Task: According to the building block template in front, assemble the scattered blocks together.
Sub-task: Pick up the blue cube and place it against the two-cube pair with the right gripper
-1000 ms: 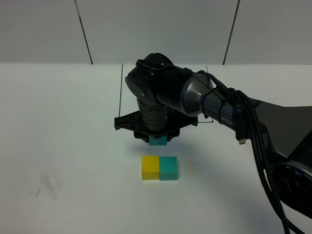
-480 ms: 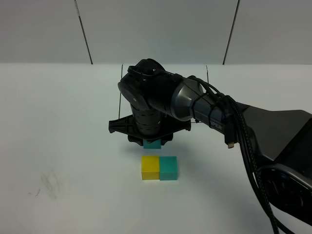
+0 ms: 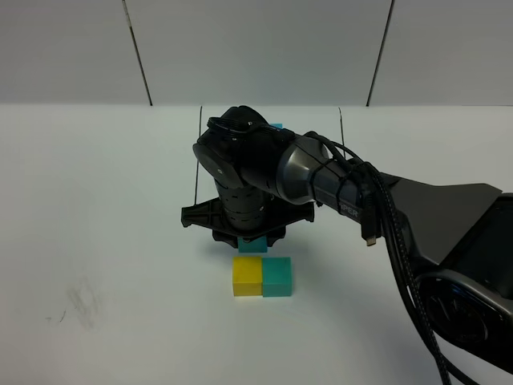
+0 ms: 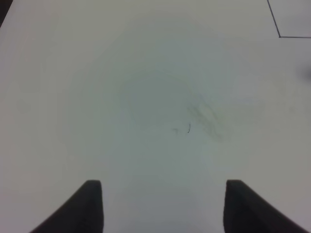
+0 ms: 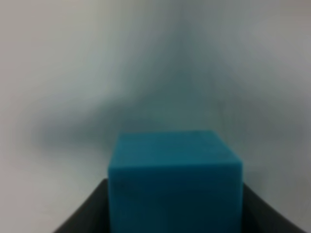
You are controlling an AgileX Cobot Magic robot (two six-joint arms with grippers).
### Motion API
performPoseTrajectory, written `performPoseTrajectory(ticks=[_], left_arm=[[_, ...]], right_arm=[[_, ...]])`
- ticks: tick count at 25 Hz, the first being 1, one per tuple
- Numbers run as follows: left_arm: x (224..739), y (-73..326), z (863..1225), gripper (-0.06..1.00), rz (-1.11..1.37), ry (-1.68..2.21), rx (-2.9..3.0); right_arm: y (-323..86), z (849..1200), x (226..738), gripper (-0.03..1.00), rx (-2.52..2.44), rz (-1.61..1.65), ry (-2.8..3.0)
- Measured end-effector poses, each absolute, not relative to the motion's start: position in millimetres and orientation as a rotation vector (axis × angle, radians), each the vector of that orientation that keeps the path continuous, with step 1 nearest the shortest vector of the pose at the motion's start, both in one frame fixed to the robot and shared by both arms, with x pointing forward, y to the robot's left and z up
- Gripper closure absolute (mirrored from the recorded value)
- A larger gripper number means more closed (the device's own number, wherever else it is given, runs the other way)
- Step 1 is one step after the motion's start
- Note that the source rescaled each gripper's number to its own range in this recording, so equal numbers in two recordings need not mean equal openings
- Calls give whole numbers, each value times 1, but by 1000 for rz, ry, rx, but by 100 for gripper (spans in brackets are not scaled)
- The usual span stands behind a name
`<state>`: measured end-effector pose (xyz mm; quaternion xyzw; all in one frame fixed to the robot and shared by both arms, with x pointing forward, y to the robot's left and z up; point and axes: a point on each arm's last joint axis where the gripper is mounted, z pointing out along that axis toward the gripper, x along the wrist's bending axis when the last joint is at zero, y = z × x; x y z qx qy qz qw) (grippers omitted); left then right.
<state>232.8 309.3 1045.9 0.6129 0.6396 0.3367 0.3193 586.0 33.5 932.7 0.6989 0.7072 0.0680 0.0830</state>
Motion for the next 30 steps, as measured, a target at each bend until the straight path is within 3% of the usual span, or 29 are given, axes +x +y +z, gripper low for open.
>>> performPoseTrajectory(ticks=[30], left_arm=[[233, 309, 1046, 74, 885, 1682, 1611]], right_arm=[[41, 898, 583, 96, 2109, 133, 2136]])
